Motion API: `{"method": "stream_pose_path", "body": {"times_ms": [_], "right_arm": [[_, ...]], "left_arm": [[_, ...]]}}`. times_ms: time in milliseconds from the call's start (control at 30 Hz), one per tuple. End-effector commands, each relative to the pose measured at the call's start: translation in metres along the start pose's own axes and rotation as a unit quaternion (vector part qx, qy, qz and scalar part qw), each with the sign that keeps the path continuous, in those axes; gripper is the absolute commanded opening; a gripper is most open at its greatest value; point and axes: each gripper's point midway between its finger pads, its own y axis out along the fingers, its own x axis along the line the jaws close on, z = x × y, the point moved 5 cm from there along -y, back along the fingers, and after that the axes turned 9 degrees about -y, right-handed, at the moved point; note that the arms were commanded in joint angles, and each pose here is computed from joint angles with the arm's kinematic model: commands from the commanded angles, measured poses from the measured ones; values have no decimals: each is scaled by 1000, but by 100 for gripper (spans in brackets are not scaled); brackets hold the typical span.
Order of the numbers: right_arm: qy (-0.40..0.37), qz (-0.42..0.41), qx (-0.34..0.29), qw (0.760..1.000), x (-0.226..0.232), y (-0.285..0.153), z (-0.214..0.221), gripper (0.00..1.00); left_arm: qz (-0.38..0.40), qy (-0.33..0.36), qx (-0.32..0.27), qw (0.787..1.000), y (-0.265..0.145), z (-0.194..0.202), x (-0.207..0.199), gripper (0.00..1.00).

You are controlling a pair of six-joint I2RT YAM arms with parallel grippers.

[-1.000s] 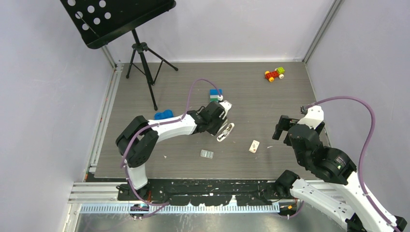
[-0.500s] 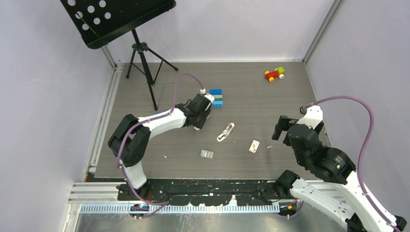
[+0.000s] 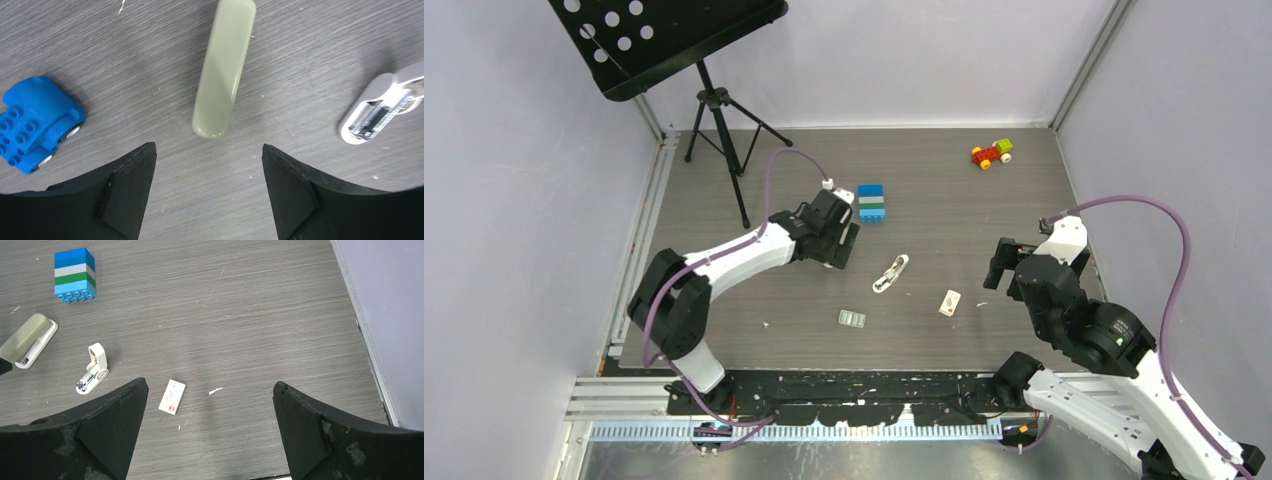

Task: Load the staples into the stapler

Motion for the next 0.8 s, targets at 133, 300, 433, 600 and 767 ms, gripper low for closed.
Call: {"method": "stream_pose_path", "body": {"times_ms": [133,300,433,600,767], "right_arm": [[1,-7,-9,1000,6,3,-6,100],[1,-9,-9,1000,6,2,-6,100],[4,-10,-11,1000,5,1,-6,100],[9,-10,-16,1000,3,0,-6,100],[13,-14,-20,1000,2,-2,-5,99]], "left_arm": [[36,-62,-14,997,-52,21,-24,80],[42,-62,-23,997,-69,44,-40,77],[54,-69,-28,996,-76,59,-53,74],[66,-74,-18,995,-69,77,-69,66],[63,-62,-6,996,-59,89,-81,58]]}}
